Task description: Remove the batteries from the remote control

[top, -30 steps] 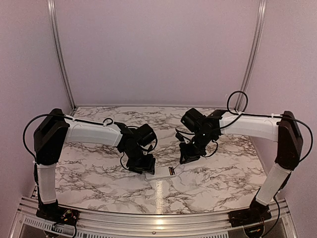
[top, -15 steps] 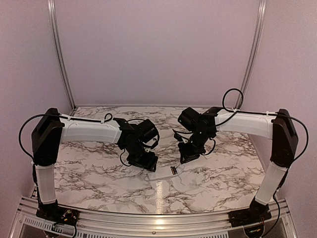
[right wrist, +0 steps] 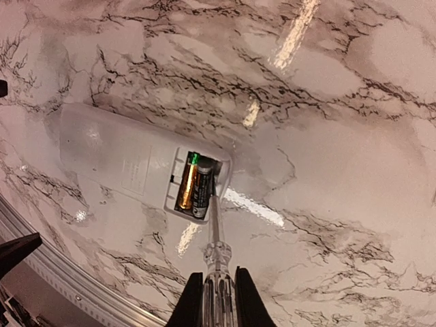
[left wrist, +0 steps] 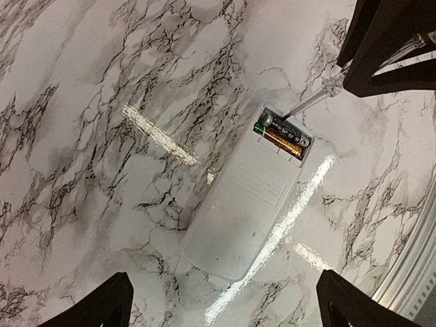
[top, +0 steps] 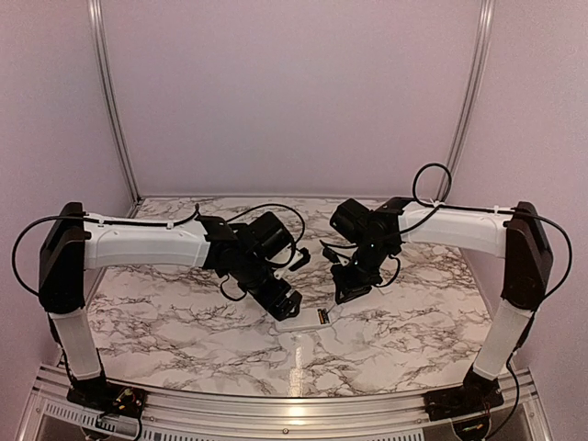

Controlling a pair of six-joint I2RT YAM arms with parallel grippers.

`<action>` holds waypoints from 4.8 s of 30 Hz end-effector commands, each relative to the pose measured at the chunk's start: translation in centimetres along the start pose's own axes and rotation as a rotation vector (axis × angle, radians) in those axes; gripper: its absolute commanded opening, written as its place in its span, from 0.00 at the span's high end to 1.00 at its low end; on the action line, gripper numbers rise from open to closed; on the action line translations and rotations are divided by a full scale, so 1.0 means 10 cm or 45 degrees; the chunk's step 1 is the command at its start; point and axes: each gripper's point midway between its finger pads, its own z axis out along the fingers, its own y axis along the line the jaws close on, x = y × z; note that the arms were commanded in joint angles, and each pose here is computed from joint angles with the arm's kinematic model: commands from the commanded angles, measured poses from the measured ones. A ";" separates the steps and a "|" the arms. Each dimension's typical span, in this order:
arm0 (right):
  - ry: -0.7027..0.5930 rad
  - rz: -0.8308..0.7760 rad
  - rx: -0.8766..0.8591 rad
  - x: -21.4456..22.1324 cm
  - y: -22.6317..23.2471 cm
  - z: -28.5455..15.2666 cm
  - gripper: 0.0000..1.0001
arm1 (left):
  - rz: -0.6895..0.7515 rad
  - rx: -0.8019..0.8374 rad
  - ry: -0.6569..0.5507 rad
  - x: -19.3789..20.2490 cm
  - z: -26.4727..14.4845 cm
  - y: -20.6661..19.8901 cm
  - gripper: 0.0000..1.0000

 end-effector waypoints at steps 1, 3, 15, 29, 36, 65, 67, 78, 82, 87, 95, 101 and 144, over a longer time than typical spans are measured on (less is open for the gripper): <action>0.023 -0.021 0.025 0.00 0.00 0.01 1.00 | 0.160 -0.149 -0.287 -0.36 -0.46 0.16 0.01; 0.019 -0.018 0.022 -0.01 0.00 0.00 1.00 | 0.221 -0.180 -0.354 -0.35 -0.51 0.19 0.01; 0.012 -0.013 0.011 -0.07 0.04 0.00 1.00 | 0.727 0.087 -0.364 -0.03 -0.28 -0.16 0.01; 0.019 0.007 0.012 -0.10 0.08 0.00 1.00 | 0.767 0.085 -0.260 -0.01 0.24 0.06 0.08; 0.017 0.020 -0.002 -0.10 0.10 -0.02 1.00 | 0.754 0.126 -0.241 0.02 0.36 0.03 0.10; 0.075 -0.010 0.003 -0.06 0.10 0.02 1.00 | 0.714 0.168 -0.234 0.34 0.80 -0.04 0.31; 0.076 -0.014 0.001 -0.07 0.10 0.02 1.00 | 0.715 0.164 -0.224 0.37 0.82 -0.03 0.36; 0.074 -0.017 0.000 -0.07 0.10 0.03 1.00 | 0.746 0.102 -0.204 0.36 0.80 0.01 0.64; 0.067 -0.017 -0.002 -0.07 0.10 0.02 1.00 | 0.754 0.064 -0.223 0.29 0.72 0.03 0.75; 0.067 -0.019 -0.006 -0.06 0.10 0.03 1.00 | 0.774 0.026 -0.231 0.24 0.64 0.03 0.89; 0.025 -0.023 -0.093 -0.09 0.23 -0.05 1.00 | 0.769 -0.063 -0.253 0.16 0.55 0.05 1.00; 0.020 -0.021 -0.113 -0.08 0.25 -0.06 1.00 | 0.766 -0.110 -0.279 0.10 0.47 0.04 1.00; -0.005 0.000 -0.225 0.00 0.55 -0.17 1.00 | 0.659 -0.241 -0.339 0.11 0.30 0.13 1.00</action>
